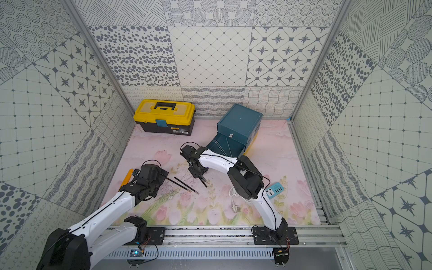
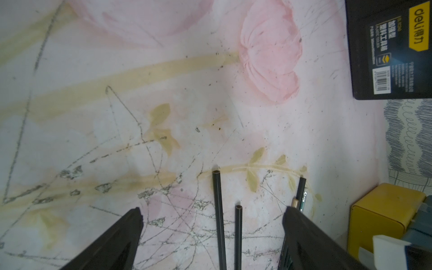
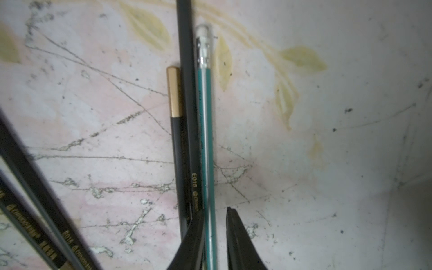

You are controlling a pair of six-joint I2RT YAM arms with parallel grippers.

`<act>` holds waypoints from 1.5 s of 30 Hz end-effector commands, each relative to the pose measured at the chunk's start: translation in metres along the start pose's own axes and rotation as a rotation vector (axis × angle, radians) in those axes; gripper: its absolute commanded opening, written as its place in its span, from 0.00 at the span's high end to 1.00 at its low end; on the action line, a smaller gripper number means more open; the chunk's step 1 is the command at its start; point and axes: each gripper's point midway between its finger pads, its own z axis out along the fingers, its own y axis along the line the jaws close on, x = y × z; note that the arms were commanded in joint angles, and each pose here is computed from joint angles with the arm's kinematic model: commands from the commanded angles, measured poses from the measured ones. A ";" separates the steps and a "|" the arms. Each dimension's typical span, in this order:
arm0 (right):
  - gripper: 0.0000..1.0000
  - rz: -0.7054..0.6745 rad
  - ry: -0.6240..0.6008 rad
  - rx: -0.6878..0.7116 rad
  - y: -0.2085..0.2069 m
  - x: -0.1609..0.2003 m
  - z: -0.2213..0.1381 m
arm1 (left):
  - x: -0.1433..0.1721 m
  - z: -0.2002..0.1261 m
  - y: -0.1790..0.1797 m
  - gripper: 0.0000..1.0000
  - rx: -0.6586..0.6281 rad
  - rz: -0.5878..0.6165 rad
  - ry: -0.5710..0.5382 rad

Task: Please place the pencils in the drawer according to their color
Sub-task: Pick up the pencil from the center of the board.

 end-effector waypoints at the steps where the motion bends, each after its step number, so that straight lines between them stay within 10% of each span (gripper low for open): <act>1: 0.78 0.020 -0.017 -0.003 0.002 -0.009 0.007 | -0.001 0.001 0.001 0.01 -0.005 0.017 -0.001; 45: 1.00 0.007 0.165 0.040 -0.018 0.031 0.048 | 0.000 0.002 -0.002 0.01 0.001 0.022 0.005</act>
